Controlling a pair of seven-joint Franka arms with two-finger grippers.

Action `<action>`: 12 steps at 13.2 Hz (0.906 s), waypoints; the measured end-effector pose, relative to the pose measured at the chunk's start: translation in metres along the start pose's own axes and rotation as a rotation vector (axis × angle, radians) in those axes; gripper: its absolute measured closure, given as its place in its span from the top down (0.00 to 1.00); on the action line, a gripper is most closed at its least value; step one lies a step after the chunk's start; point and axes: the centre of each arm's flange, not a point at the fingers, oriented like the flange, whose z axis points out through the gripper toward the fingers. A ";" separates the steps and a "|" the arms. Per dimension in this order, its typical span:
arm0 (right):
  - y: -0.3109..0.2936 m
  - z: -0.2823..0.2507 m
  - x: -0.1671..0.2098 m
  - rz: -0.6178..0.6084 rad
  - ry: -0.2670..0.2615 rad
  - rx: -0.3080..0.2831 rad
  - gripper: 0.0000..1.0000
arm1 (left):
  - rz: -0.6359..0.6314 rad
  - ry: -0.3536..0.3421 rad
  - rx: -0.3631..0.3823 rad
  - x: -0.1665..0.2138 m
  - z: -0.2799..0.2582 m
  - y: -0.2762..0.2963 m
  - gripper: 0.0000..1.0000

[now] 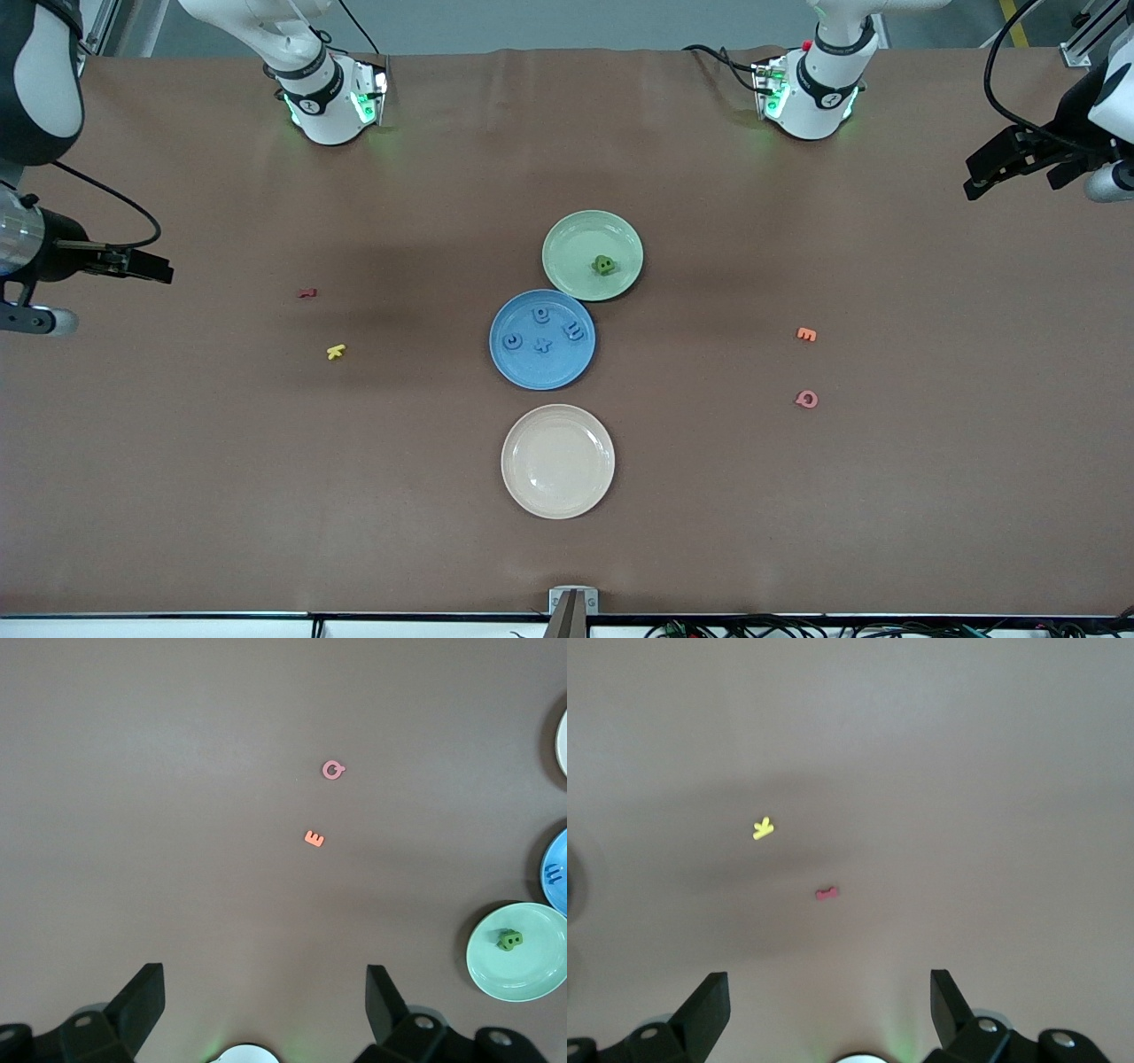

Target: Sort letters by color into matching plates

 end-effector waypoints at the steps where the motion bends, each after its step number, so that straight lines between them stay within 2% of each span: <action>1: -0.001 -0.009 -0.001 -0.002 0.019 0.002 1.00 | 0.000 0.000 0.000 0.000 0.000 0.000 1.00; 4: -0.006 -0.016 -0.002 -0.011 0.032 0.003 1.00 | 0.000 0.000 0.000 0.000 0.000 0.000 1.00; 12: -0.005 -0.006 0.000 -0.008 -0.009 -0.001 1.00 | 0.000 -0.001 0.000 0.000 0.000 0.000 1.00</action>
